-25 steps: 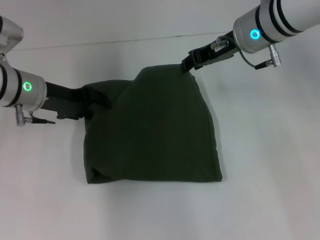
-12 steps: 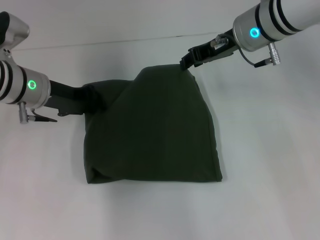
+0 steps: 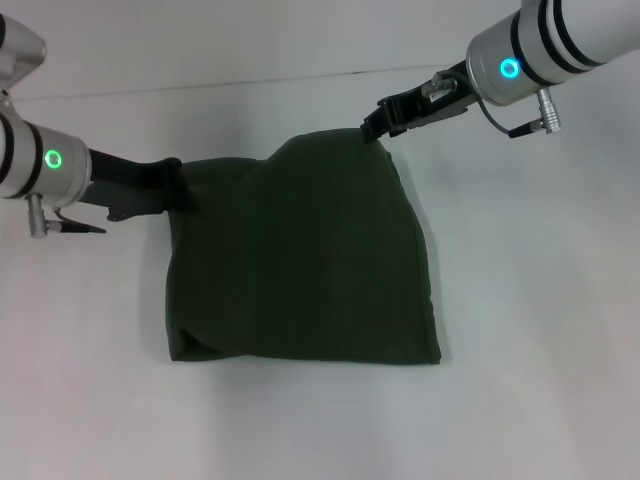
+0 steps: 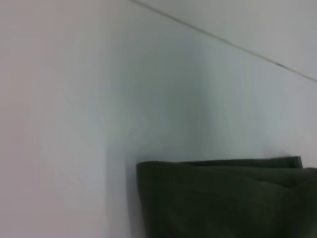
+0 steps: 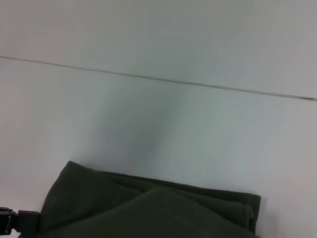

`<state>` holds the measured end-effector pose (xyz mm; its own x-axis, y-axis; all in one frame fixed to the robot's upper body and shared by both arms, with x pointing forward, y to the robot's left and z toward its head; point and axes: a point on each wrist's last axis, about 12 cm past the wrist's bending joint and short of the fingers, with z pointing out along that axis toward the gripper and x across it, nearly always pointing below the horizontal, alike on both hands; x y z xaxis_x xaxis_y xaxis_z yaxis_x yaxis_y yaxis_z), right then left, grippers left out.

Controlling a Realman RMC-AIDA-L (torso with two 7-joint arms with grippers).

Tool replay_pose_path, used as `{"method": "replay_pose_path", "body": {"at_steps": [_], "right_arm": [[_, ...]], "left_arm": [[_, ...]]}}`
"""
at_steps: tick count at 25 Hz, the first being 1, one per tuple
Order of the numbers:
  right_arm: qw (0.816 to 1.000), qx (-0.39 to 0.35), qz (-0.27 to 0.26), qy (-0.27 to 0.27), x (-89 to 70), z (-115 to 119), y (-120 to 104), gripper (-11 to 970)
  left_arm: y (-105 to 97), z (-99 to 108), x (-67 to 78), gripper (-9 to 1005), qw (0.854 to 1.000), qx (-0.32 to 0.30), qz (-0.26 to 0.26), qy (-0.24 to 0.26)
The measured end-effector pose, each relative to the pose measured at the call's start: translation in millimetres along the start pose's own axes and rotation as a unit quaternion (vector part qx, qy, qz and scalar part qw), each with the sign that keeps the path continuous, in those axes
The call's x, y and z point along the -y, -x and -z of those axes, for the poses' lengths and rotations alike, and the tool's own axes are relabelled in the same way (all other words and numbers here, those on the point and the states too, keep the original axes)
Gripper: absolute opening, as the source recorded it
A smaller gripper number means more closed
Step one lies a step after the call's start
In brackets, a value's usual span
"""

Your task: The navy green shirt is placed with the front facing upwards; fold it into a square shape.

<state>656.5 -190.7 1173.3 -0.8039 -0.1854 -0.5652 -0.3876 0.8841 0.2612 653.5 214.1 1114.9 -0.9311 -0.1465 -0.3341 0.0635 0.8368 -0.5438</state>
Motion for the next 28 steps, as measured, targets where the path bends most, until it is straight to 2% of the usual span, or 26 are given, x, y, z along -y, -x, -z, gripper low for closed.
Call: {"method": "replay_pose_path", "body": {"at_steps": [2,10,11,15,23,28], "right_arm": [[1.000,0.000,-0.001,0.000,0.2,-0.2,-0.3,366],[1.000,-0.001,-0.005,-0.004,3.1,-2.1,-2.0,366],[1.000,0.000,-0.005,-0.004,3.5,-2.3,-1.9,366],[1.000,0.004,-0.005,-0.006,4.0,-2.4,-0.6,366],[1.000,0.008,-0.003,-0.009,3.5,-5.0,1.2,366],[1.000,0.012,-0.003,-0.012,4.9,-4.2,2.9,367]], "left_arm": [[1.2,1.1,0.5,-2,1.000,0.002,-0.001,0.000],[3.8,7.9,-5.9,0,1.000,0.014,0.010,0.005],[2.6,11.5,-12.2,0,1.000,0.019,0.021,0.008],[1.5,15.8,-17.7,2,0.999,0.022,0.031,0.009],[-0.3,17.1,-23.5,4,0.999,0.022,0.041,0.019],[-0.8,20.4,-26.5,5,0.998,0.027,0.054,0.006]]}}
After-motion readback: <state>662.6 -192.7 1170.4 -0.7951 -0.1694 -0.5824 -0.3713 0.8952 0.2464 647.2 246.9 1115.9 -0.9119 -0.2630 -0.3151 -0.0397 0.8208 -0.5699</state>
